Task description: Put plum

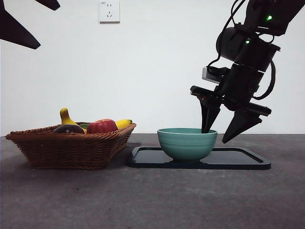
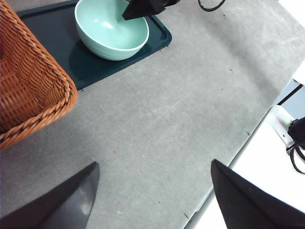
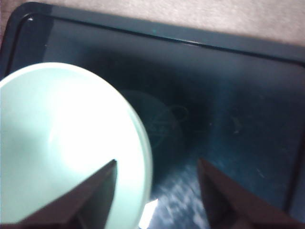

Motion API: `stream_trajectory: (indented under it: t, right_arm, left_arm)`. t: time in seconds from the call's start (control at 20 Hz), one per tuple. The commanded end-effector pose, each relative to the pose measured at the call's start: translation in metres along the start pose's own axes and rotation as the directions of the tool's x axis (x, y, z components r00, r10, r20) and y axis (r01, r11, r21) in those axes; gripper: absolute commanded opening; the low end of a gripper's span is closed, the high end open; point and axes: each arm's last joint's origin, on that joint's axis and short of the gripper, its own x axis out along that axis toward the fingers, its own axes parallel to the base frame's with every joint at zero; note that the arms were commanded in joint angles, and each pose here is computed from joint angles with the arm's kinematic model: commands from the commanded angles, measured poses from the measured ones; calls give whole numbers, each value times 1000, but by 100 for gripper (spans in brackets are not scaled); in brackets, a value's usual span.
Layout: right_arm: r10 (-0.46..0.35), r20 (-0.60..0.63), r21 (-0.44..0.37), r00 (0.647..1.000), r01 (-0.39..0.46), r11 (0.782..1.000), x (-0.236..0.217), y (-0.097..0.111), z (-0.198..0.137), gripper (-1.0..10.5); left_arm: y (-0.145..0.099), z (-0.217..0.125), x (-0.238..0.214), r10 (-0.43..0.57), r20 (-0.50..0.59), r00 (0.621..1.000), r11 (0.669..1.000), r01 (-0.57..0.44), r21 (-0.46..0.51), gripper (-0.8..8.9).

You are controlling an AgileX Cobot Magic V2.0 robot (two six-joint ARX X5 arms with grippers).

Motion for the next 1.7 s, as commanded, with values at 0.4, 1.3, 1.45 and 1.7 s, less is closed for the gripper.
stream_trajectory:
  t: [0.4,1.3,1.45,1.7]
  right_arm:
    - [30,125,-42,992,-25,999,-22,13,18,8]
    - [83,67,-280,994,-61,958,-84,68,-101,8]
    - [66,49,-263,997,-50,963,-66,62,-119,8]
    - [62,31,-250,998,-52,967,-51,54,-136,8]
  left_arm:
    - [-1,3,0,-11,6,1000,1000,11,20,374]
    - [-1,3,0,-12,3,1000,1000,12,17,374]
    - [-1,3,0,-12,3,1000,1000,11,18,374]
    - [-1,3,0,-11,7,1000,1000,11,19,374]
